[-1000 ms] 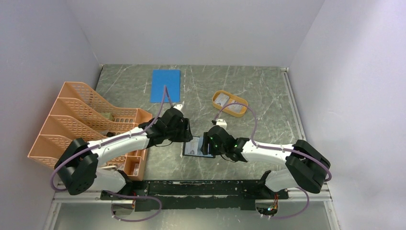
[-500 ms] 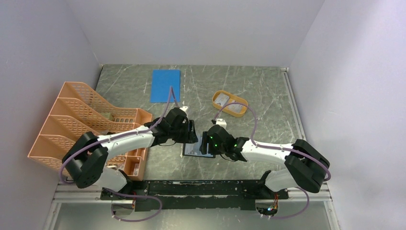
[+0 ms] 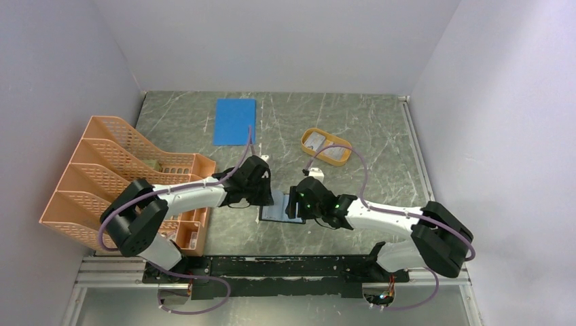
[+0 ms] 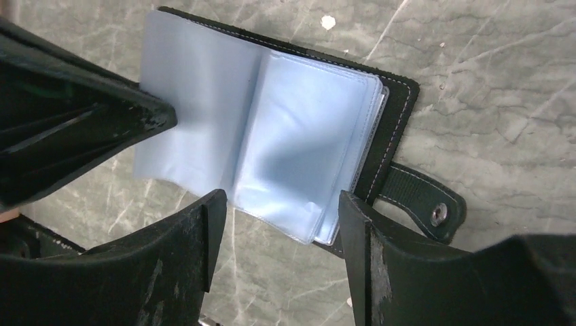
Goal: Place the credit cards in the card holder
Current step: Open the card holder at the center of the board.
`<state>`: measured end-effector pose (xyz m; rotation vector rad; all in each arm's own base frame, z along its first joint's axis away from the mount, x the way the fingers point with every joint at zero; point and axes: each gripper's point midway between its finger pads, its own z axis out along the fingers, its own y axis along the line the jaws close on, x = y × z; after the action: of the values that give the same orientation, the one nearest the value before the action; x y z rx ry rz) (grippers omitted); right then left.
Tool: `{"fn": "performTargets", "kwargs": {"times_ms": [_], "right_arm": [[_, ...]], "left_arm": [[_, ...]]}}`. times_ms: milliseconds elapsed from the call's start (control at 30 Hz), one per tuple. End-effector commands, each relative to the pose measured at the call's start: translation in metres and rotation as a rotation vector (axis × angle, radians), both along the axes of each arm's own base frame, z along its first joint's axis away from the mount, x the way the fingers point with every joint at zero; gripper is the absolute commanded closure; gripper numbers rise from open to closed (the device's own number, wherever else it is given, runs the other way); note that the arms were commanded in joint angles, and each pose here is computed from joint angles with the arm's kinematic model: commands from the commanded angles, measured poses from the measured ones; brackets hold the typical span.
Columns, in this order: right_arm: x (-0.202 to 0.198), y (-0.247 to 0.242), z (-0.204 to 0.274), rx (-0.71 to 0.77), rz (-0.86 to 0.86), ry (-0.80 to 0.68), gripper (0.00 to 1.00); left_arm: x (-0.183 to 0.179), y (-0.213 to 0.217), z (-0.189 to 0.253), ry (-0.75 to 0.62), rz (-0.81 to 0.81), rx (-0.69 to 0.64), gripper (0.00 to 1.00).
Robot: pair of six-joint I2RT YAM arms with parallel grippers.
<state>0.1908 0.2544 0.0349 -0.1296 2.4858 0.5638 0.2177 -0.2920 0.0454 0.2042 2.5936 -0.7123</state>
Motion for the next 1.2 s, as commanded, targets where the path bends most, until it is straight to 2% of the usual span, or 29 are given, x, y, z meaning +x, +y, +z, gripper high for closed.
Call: {"fn": "performTargets", "kwargs": {"times_ms": [0,133,300,533,600,700,767,933,1033,1067,1100,1167], "right_arm": [[0.005,-0.007,0.022,0.01,-0.027,-0.04,0.36],[0.008,0.006,0.041,0.063,0.002,-0.058,0.39],[0.015,0.029,0.043,0.096,0.037,-0.046,0.45],[0.021,0.022,0.008,0.054,-0.011,0.018,0.49],[0.021,0.016,0.0,0.046,-0.026,0.041,0.49],[0.022,0.006,-0.005,0.031,-0.043,0.051,0.49],[0.023,0.001,-0.004,0.02,-0.051,0.05,0.49],[0.028,-0.01,0.014,0.019,-0.066,0.016,0.47],[0.04,-0.017,0.048,0.028,-0.084,-0.071,0.44],[0.046,-0.021,0.063,0.03,-0.094,-0.112,0.43],[0.052,-0.025,0.078,0.029,-0.108,-0.153,0.42],[0.066,-0.034,0.111,0.026,-0.139,-0.247,0.4]], "left_arm": [[0.003,0.015,-0.011,-0.007,0.048,0.076,0.95],[0.003,0.027,-0.019,-0.008,0.102,0.106,0.95],[-0.001,0.036,-0.028,0.005,0.155,0.12,0.95],[-0.007,0.038,-0.032,0.031,0.169,0.111,0.94],[-0.007,0.038,-0.028,0.029,0.169,0.107,0.85],[-0.005,0.038,-0.019,0.01,0.17,0.091,0.64],[-0.003,0.037,-0.011,-0.004,0.17,0.083,0.55],[0.004,0.041,0.015,-0.062,0.184,0.074,0.42],[0.012,0.048,0.046,-0.152,0.194,0.066,0.35],[0.016,0.053,0.059,-0.2,0.185,0.082,0.16],[0.021,0.059,0.074,-0.251,0.19,0.096,0.06],[0.031,0.063,0.112,-0.366,0.169,0.088,0.03]]}}
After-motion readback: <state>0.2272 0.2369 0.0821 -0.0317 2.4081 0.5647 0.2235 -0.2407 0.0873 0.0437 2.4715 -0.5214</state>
